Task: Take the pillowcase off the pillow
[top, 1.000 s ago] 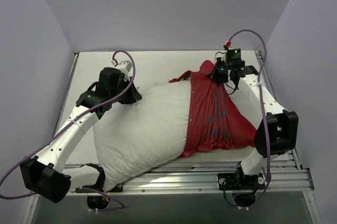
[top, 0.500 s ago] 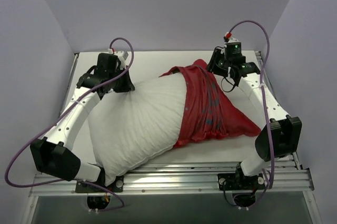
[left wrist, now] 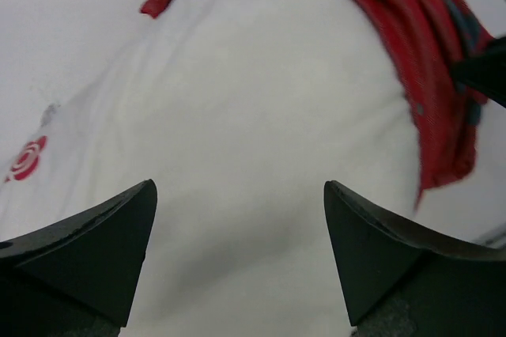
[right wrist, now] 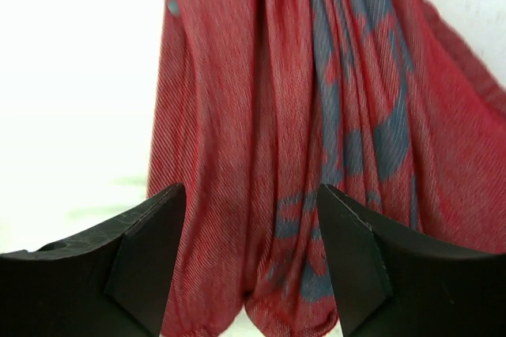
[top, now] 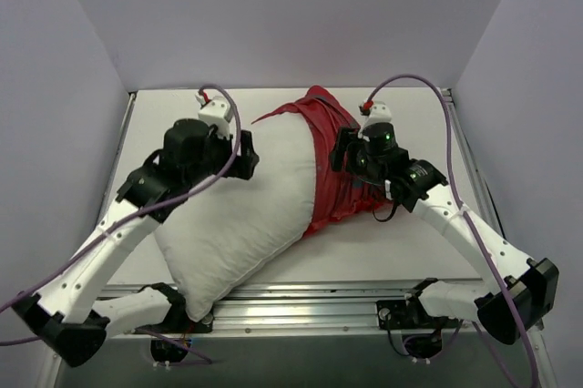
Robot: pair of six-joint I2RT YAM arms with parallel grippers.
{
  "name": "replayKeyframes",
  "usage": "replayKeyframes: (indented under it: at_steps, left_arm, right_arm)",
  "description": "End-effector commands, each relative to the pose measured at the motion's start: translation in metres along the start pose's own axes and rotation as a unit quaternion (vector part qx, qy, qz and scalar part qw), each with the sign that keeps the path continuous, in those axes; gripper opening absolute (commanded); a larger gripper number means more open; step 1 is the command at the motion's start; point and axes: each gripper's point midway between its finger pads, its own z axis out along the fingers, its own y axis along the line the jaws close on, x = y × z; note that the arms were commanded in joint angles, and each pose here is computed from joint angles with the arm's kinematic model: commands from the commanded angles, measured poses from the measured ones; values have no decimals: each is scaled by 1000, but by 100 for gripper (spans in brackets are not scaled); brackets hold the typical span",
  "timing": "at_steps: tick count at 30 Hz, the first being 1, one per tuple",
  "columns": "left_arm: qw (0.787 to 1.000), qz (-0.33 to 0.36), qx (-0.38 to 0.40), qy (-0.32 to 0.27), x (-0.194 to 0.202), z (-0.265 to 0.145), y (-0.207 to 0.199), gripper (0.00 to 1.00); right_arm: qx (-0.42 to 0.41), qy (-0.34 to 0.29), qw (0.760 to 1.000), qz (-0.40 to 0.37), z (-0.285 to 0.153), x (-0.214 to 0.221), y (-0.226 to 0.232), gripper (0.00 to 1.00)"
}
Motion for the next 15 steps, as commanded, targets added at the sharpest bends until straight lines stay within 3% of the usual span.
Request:
replayKeyframes:
  at_steps: [1,7,15]
  left_arm:
    - [997,61,11,-42,8,-38,-24,94]
    - [983,170,67,-13,79,-48,-79,94]
    - [970,236,49,21,121,-20,-106,94]
  right_arm:
    - [24,-14,1000,14,-5,19,-13,63]
    - [0,-4,1000,16,-8,43,-13,77]
    - [29,-8,999,14,-15,49,-30,95]
